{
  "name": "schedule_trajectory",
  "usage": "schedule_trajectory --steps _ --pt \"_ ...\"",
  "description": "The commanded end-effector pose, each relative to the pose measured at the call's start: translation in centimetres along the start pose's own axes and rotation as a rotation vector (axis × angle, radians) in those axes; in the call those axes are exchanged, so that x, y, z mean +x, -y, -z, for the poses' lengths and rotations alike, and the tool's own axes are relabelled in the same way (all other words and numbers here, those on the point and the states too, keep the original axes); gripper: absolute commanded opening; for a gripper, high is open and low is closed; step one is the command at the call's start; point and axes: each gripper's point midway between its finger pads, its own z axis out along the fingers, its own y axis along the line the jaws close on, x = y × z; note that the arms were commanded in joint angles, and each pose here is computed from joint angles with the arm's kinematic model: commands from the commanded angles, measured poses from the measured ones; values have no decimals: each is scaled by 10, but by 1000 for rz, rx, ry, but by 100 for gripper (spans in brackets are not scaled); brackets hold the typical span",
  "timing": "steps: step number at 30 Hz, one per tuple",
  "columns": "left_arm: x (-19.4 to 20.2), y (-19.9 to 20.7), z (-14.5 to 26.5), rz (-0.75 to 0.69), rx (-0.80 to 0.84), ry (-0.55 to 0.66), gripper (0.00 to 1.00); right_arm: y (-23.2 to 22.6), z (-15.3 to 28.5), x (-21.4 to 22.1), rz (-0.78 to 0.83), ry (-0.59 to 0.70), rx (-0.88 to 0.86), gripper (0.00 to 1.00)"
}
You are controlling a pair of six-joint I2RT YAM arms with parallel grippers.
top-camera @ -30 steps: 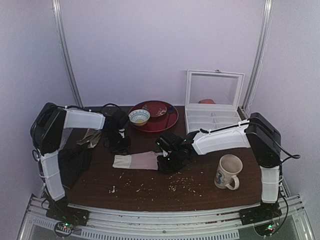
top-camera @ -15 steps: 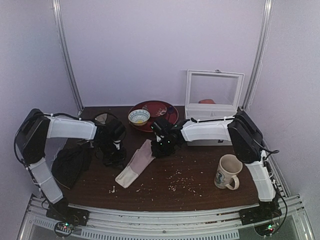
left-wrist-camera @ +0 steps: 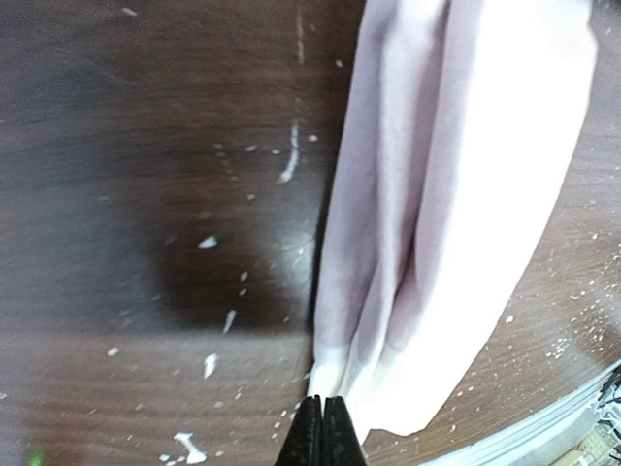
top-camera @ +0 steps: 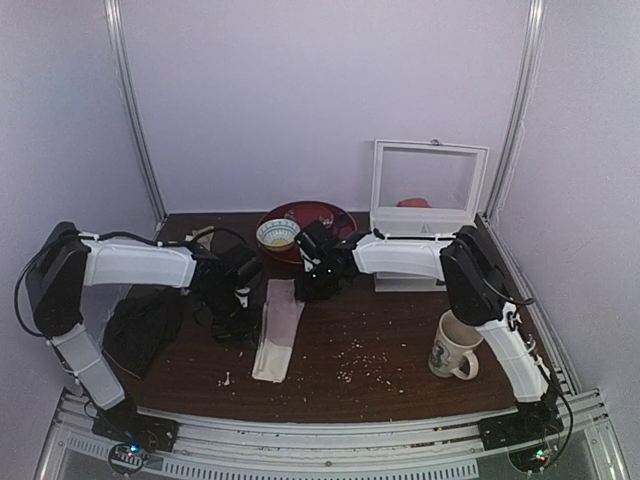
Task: Roll the underwear
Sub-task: Rotate the underwear at the center of the board, then adjust the underwear at the center of the board.
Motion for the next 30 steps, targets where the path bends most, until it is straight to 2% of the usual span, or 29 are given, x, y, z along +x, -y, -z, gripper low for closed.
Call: schedule_trajectory --steps 1,6,10,17,30 --pt "-17 0 31 8 -12 86 0 1 29 7 29 -10 -8 32" --pt "-42 10 44 9 59 139 1 -10 67 2 58 40 -26 33" --pt "-54 23 40 0 142 143 15 -18 89 10 89 63 -15 33" --pt "-66 43 16 6 317 100 27 -18 100 38 76 51 -16 34" --pt "-72 23 -8 6 248 73 28 -29 110 67 100 36 -27 34"
